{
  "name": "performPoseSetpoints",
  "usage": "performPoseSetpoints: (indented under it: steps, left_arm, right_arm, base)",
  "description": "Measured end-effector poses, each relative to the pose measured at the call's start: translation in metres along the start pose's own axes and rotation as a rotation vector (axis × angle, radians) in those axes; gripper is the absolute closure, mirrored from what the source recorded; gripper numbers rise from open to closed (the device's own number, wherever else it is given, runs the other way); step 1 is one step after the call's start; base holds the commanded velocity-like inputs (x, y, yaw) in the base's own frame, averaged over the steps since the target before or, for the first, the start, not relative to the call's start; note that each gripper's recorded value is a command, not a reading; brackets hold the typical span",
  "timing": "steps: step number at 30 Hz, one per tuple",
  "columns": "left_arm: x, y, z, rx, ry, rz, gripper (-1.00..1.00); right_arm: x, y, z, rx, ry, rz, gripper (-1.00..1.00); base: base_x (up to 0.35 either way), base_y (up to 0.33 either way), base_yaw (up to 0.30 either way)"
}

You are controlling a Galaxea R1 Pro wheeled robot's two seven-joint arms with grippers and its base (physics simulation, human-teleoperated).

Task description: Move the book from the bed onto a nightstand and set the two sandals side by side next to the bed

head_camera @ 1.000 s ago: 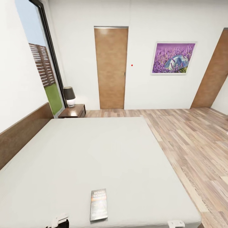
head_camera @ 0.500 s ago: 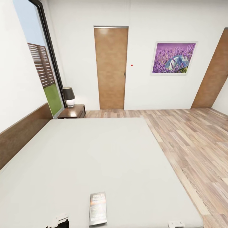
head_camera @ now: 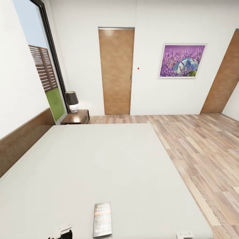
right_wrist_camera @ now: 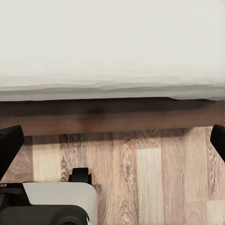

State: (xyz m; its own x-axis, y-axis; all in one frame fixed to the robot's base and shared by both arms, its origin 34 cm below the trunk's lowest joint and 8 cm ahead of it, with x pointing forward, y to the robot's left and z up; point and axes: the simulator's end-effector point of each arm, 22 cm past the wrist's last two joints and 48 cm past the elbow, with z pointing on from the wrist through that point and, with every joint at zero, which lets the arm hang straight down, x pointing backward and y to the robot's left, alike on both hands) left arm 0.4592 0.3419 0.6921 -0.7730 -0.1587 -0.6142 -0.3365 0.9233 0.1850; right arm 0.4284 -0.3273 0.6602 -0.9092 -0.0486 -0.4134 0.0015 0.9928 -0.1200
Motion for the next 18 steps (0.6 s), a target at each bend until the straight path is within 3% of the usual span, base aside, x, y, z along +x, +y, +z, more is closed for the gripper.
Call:
performPoseSetpoints:
  steps: [18]
  left_arm:
    - [0.0000,0.0000,0.0000,0.000,0.000,0.000,-1.00]
  right_arm:
    - [0.0000,0.0000,0.0000,0.000,0.000,0.000,-1.00]
  base:
    - [0.014,0.000,0.000]
